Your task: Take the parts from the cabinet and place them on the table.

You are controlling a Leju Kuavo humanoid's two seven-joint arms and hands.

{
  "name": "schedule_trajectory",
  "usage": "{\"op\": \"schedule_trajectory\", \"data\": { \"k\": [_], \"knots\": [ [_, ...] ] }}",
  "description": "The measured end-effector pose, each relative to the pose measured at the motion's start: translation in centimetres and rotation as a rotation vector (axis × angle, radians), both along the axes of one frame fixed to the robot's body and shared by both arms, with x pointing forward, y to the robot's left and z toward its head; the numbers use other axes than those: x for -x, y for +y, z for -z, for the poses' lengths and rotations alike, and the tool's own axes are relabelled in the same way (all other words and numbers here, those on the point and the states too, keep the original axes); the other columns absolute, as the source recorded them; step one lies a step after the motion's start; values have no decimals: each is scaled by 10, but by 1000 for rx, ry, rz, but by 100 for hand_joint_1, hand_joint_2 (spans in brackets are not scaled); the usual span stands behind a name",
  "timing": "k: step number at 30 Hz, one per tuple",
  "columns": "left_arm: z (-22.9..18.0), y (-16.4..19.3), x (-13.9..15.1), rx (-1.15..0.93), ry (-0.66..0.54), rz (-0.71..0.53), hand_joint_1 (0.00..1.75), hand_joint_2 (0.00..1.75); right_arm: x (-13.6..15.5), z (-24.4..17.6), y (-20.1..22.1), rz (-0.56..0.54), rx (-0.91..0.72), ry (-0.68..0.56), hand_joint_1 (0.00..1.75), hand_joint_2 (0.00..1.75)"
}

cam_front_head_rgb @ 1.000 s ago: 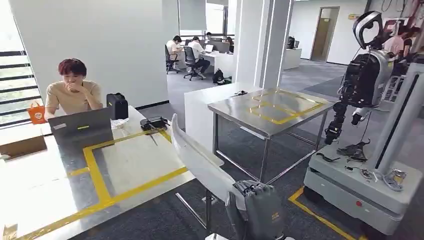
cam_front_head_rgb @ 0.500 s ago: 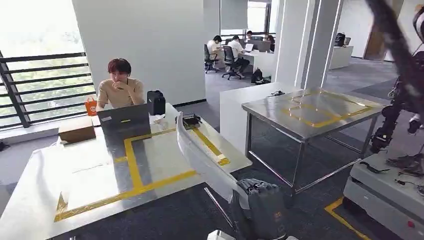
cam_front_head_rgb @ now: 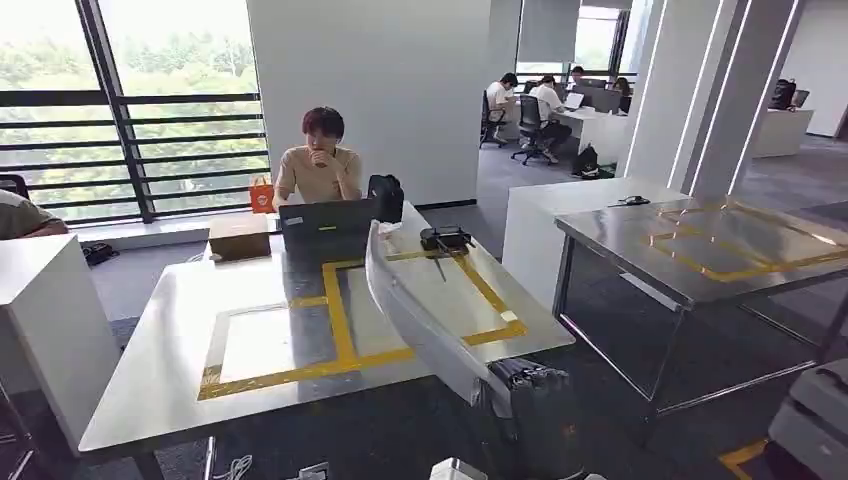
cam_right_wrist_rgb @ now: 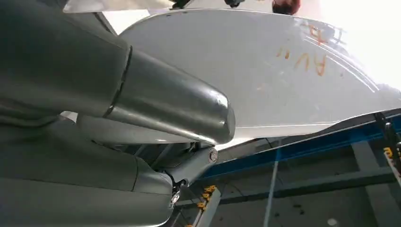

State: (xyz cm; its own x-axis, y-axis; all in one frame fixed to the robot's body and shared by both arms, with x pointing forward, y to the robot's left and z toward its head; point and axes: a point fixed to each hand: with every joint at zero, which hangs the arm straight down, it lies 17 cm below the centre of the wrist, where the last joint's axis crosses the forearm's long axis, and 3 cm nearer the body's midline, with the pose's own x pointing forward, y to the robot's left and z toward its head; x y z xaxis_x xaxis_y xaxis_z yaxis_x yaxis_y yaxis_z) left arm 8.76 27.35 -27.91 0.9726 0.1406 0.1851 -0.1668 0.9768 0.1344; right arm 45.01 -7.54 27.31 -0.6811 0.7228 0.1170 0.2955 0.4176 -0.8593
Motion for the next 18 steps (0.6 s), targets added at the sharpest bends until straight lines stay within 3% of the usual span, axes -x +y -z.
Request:
{"op": "schedule_trajectory", "data": {
  "k": [18],
  "knots": [
    [-2, 5, -10, -14, -14, 24, 0, 175, -5, -4, -11, 44, 3, -23, 175, 0]
  ]
}}
